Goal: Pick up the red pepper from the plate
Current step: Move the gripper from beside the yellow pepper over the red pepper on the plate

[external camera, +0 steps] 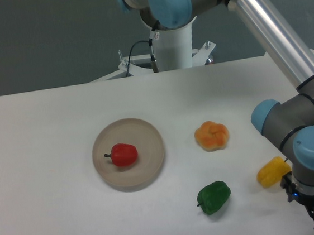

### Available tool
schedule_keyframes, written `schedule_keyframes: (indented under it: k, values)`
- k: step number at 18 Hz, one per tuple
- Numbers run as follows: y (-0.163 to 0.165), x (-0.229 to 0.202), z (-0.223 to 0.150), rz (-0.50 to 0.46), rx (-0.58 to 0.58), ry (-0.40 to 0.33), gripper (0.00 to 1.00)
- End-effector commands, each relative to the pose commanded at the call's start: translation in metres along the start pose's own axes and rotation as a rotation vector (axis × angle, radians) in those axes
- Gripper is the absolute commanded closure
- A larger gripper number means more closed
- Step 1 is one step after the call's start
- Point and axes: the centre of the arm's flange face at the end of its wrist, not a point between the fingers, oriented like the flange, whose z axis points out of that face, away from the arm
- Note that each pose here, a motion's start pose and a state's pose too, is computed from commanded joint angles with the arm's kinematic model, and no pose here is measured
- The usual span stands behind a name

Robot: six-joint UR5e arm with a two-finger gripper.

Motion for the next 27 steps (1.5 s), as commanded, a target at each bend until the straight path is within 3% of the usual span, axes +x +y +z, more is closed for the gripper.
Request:
schedule_keyframes:
  k: [5, 13, 16, 18, 20, 24, 26, 27]
  values:
    - [-0.008, 0.002, -0.02, 0.001, 0.02, -0.006, 0.0]
    - [-0.093, 0.07, -0.097, -0.276, 0.082, 0.043, 0.0]
    - [-0.124, 0.117, -0.125, -0.369, 0.12, 0.093, 0.0]
    - [-0.141, 0.15, -0.13, -0.382, 0.117, 0.127, 0.0]
    - [-0.147, 0.166, -0.136, -0.36, 0.117, 0.13, 0.0]
    - [-0.199, 0.205, -0.151, -0.259, 0.125, 0.145, 0.0]
    - [-0.215, 0.234, -0.151, -0.194, 0.117, 0.165, 0.0]
    - [-0.219, 0.25, -0.15, -0.097, 0.12, 0.176, 0.0]
